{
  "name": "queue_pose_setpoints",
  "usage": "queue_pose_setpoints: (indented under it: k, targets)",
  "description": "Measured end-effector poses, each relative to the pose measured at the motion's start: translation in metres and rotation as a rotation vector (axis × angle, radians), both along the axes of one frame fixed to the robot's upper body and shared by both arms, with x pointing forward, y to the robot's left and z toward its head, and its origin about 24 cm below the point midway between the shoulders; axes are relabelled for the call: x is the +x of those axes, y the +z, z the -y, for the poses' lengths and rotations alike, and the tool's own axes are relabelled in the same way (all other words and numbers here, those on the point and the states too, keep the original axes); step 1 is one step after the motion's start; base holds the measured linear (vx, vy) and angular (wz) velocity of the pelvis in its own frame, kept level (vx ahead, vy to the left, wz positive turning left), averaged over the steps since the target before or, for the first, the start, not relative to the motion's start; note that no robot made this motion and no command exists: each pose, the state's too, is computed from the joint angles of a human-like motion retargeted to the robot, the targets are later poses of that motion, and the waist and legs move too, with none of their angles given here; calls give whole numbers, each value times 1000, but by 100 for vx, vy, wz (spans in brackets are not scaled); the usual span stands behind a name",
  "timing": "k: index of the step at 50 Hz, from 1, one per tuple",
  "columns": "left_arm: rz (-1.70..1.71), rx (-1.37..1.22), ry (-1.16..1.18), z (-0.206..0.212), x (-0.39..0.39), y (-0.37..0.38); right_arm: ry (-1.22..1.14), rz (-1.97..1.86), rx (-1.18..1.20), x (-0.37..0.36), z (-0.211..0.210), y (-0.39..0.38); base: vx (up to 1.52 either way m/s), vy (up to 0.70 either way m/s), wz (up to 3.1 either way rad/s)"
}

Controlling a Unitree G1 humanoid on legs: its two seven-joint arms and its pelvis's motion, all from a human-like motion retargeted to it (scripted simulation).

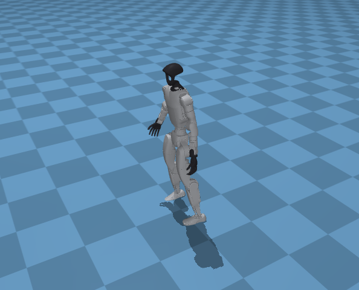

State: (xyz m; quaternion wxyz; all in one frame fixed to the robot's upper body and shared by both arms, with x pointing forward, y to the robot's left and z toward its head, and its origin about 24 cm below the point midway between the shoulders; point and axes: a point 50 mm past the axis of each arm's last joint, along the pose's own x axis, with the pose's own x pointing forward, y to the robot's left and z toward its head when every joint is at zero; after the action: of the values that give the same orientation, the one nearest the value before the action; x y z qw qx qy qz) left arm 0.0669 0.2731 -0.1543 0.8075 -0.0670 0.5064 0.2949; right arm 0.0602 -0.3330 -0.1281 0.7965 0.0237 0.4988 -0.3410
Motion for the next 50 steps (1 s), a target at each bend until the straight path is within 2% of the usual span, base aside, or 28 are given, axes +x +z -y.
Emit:
queue_pose_setpoints:
  k: [3, 7, 10, 13, 19, 25, 37, 50]
  targets:
    - [-65, 59, -482, -5, 15, 7, 395, -98, -60, 16, 1, 7, 0, 0, 0]
    - [-31, 303, -949, -37, 49, 47, 950, -167, -381, 52, 15, 43, 0, 0, 0]
    - [128, 594, -1153, -62, 90, 112, 1236, -107, -714, 92, 29, 103, 0, 0, 0]
    - [382, 880, -1225, -72, 126, 200, 1357, 52, -1048, 130, 32, 185, 0, 0, 0]
    - [767, 1220, -1310, -54, 157, 351, 1425, 312, -1458, 166, 11, 335, 0, 0, 0]
    - [862, 1422, -1393, -35, 157, 431, 1445, 418, -1666, 169, -17, 423, 0, 0, 0]
    - [928, 1475, -1389, -29, 120, 466, 1434, 496, -1858, 138, -41, 469, 0, 0, 0]
    - [916, 1570, -1399, -24, 119, 471, 1405, 463, -1835, 129, -33, 469, 0, 0, 0]
